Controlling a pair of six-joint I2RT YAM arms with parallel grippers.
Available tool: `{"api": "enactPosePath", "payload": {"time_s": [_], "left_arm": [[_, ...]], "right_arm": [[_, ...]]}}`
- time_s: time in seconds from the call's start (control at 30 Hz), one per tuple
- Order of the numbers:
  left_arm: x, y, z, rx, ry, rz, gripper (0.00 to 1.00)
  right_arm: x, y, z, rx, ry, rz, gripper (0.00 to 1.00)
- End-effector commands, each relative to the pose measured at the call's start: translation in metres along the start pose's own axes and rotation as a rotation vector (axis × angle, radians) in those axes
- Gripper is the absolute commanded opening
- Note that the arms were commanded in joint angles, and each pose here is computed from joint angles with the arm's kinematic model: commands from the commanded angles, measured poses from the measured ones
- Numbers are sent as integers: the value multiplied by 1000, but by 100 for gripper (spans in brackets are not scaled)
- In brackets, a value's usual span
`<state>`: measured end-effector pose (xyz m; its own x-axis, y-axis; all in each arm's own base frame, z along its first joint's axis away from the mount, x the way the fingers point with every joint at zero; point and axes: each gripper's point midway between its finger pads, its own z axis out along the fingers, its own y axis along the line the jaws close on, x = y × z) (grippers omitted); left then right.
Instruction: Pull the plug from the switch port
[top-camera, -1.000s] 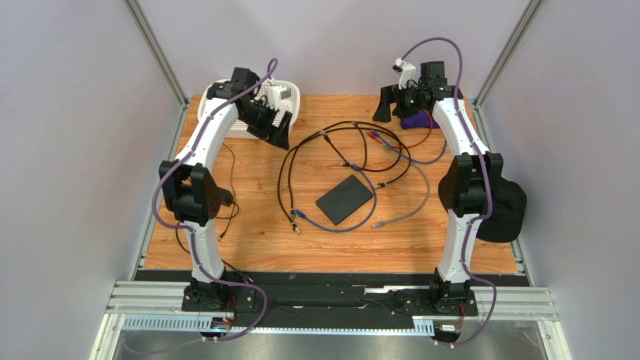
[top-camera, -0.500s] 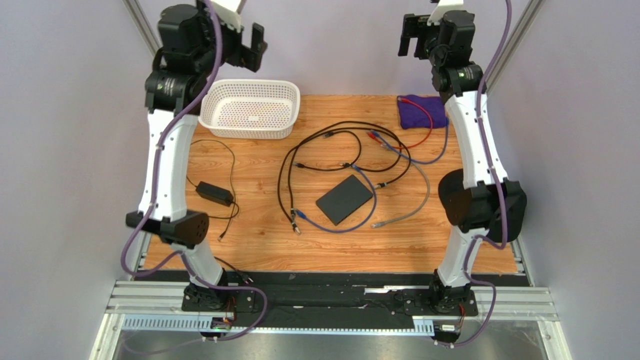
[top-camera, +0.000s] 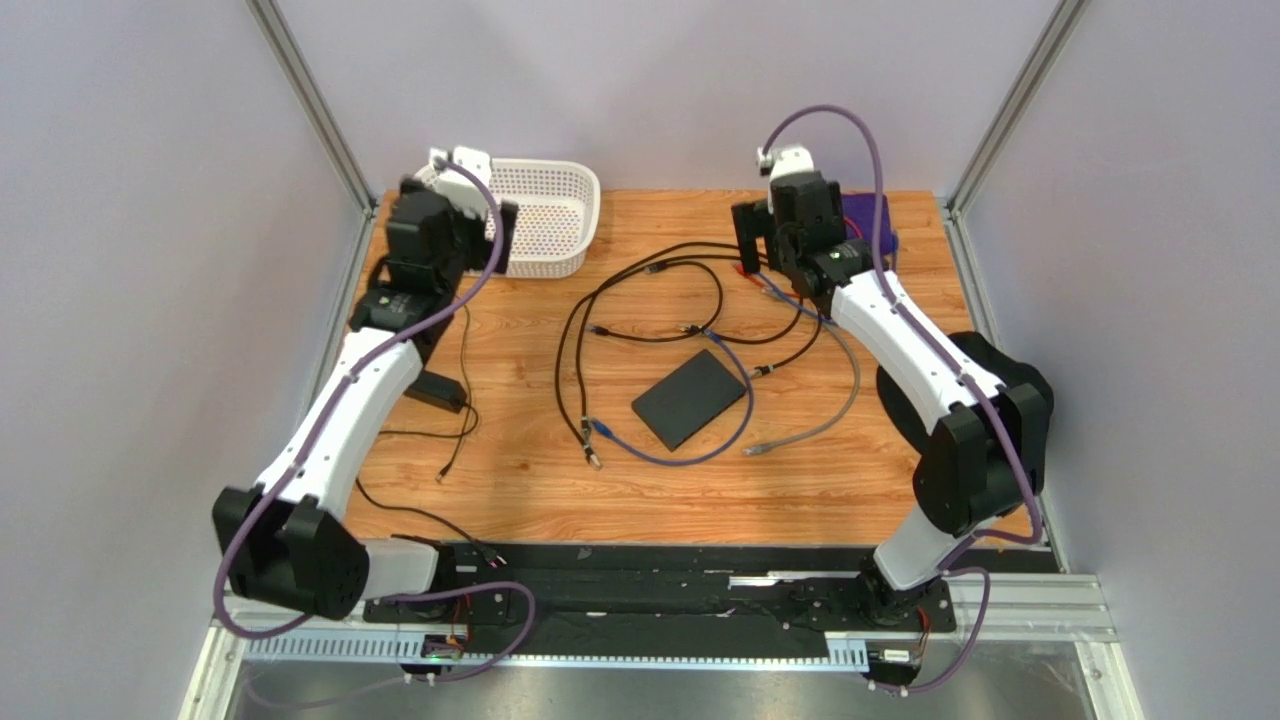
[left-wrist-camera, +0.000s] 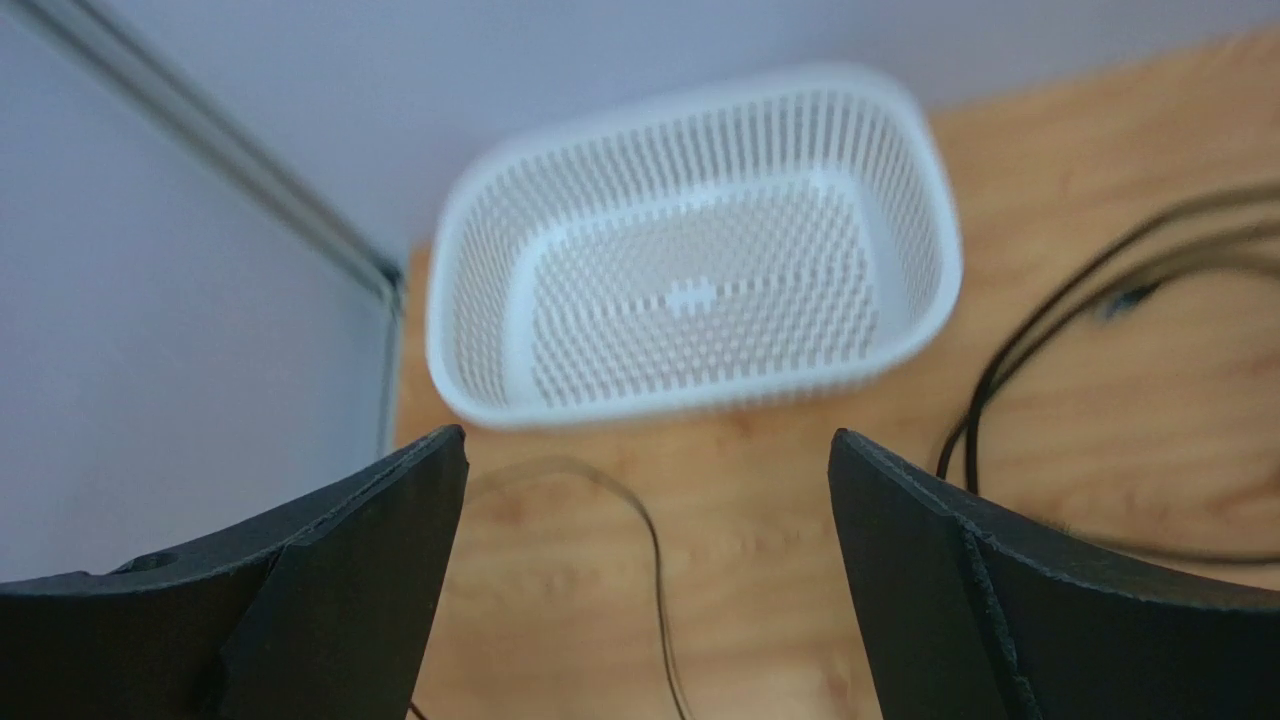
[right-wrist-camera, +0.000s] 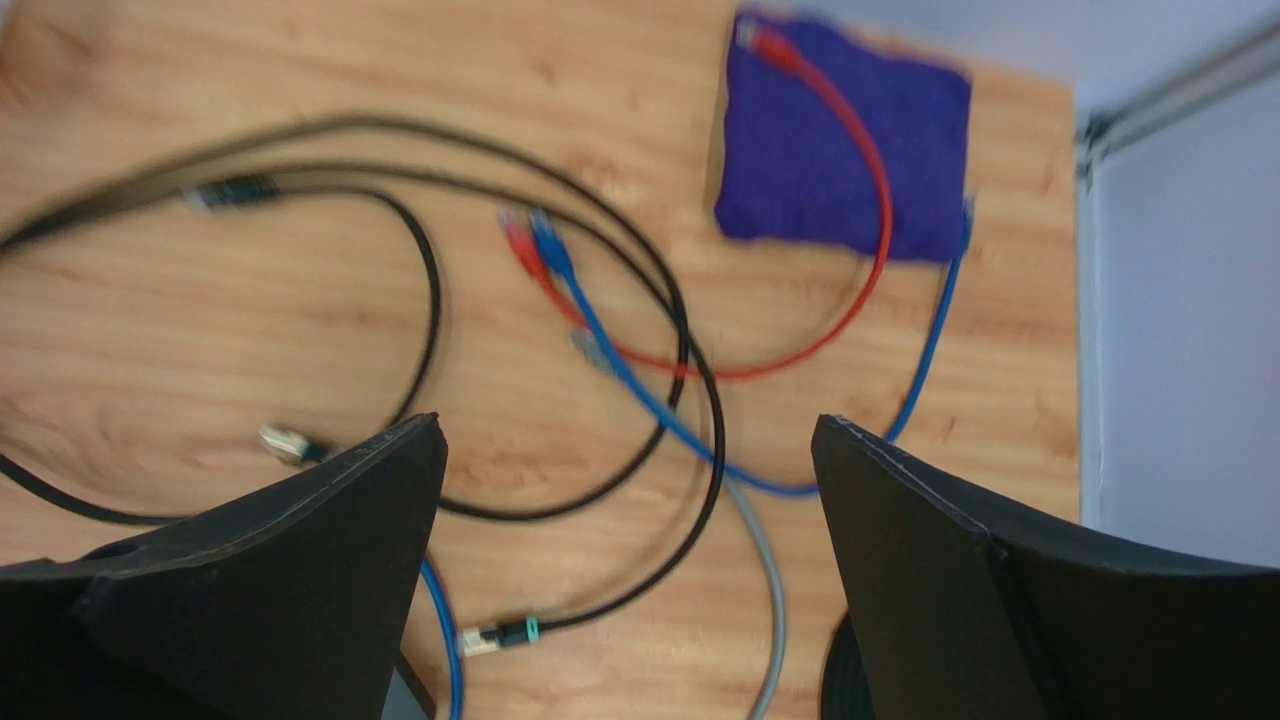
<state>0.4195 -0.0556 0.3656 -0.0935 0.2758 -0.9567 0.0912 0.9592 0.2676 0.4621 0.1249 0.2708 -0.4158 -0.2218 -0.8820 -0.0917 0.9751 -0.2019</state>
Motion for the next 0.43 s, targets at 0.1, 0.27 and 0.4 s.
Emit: {"api": "enactPosePath", "payload": {"time_s": [0.1,0.27,0.4], "left_arm": [[131,-23,-5,-42,320,-188,99],[137,-39,-11,50,315,-181,99],[133,-33,-1,16,288,-162,99]], "right_arm": [[56,-3,6,54,146,30,100],[68,8,4,5,186,55,100],[61,16,1,-37,166,95,100]]}}
